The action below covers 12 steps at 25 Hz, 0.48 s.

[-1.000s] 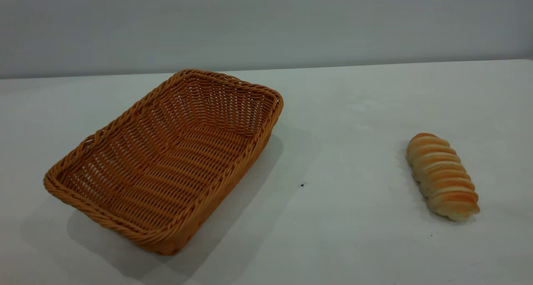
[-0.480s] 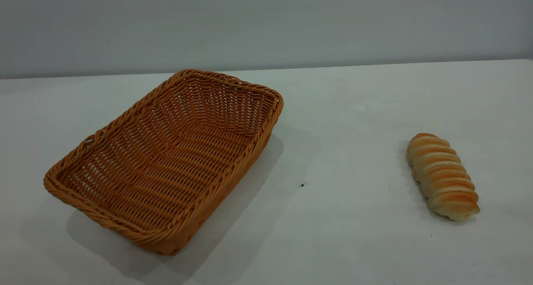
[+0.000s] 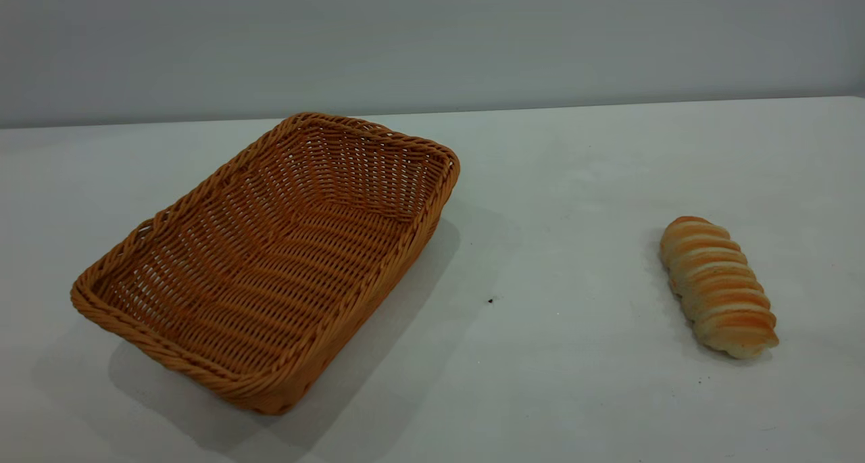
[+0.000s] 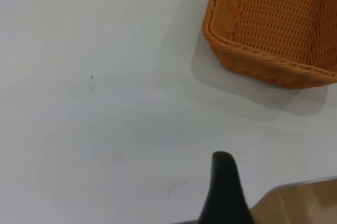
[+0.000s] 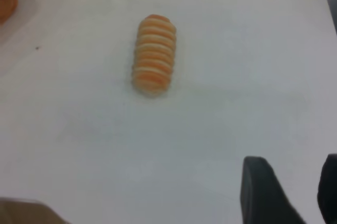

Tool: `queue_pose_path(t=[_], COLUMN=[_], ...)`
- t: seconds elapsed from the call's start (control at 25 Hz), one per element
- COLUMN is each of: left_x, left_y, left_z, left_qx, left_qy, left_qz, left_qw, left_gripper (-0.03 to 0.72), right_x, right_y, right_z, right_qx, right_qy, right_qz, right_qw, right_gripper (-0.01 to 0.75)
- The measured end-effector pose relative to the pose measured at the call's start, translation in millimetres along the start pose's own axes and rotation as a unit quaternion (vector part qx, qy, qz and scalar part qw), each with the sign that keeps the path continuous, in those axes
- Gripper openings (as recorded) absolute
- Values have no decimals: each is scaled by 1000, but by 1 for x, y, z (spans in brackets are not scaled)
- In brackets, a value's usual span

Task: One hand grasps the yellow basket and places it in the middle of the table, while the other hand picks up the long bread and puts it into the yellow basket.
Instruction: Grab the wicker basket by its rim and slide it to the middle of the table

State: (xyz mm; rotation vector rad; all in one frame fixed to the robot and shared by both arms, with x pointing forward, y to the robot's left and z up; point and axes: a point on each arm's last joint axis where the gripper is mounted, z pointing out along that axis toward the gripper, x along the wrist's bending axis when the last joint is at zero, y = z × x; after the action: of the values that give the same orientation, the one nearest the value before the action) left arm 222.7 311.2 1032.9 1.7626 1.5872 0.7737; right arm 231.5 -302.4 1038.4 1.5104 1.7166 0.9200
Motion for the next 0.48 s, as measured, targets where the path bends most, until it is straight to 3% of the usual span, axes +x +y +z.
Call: queue_pose_path(t=[0.48], left_x=[1], left_y=[0], left_z=[0], left_qx=[0], left_qy=[-12], left_qz=[9], left_qw=[1000], left_gripper=[591], right_x=[1], right_y=[0], right_z=[0], right_qx=[0], right_qy=[7], right_qz=[3], right_qw=[1000], right_gripper=[293])
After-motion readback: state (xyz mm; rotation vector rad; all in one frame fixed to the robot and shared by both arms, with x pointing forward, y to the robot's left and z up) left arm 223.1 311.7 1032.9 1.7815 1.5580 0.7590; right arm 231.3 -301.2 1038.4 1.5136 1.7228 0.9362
